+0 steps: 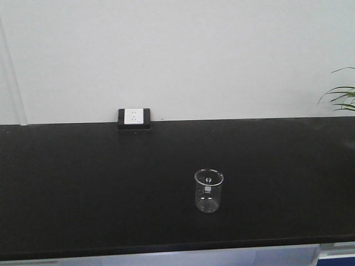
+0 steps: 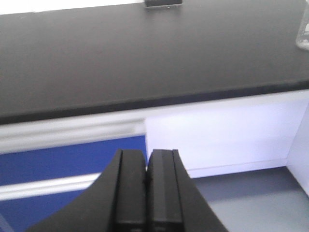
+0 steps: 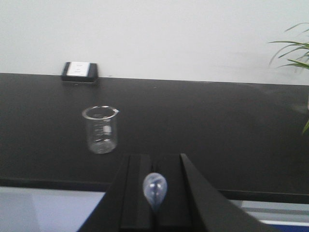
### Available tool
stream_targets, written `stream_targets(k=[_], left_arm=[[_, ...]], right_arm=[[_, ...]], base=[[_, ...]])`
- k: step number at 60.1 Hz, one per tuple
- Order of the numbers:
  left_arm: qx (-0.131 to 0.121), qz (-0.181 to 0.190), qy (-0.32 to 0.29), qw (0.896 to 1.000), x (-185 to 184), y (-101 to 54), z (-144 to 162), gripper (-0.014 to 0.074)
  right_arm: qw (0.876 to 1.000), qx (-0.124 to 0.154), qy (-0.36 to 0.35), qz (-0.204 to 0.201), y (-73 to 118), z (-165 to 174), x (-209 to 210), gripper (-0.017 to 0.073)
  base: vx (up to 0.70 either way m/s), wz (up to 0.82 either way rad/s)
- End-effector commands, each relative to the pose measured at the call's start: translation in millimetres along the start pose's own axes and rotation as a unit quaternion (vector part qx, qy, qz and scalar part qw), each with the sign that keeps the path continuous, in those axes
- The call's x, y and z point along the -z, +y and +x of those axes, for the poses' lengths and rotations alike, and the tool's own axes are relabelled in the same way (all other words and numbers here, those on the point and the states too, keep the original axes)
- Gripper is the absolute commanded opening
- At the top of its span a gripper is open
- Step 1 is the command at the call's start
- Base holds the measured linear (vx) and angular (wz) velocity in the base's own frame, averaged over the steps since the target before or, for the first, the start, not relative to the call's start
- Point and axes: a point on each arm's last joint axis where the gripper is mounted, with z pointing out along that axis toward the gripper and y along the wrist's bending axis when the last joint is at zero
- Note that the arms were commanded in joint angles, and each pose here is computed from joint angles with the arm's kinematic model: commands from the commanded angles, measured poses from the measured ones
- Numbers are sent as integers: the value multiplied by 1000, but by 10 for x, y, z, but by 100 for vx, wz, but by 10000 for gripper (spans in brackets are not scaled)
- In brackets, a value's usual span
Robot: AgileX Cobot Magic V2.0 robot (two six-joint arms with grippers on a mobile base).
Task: Grab transparent chemical and place on left bench
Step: 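Drive the base around to the bench with the white bins, holding the pipette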
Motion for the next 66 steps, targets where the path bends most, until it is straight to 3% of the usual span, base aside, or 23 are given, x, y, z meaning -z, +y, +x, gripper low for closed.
stream_targets(k=[1, 66], left_arm=[[4, -1, -41, 999, 13, 1, -28, -3], [4, -1, -41, 999, 13, 1, -28, -3]], right_arm=[[1000, 11, -24, -15, 25, -116, 8, -4], [1000, 11, -24, -15, 25, -116, 8, -4]], base=[[-37, 31], [-35, 60]])
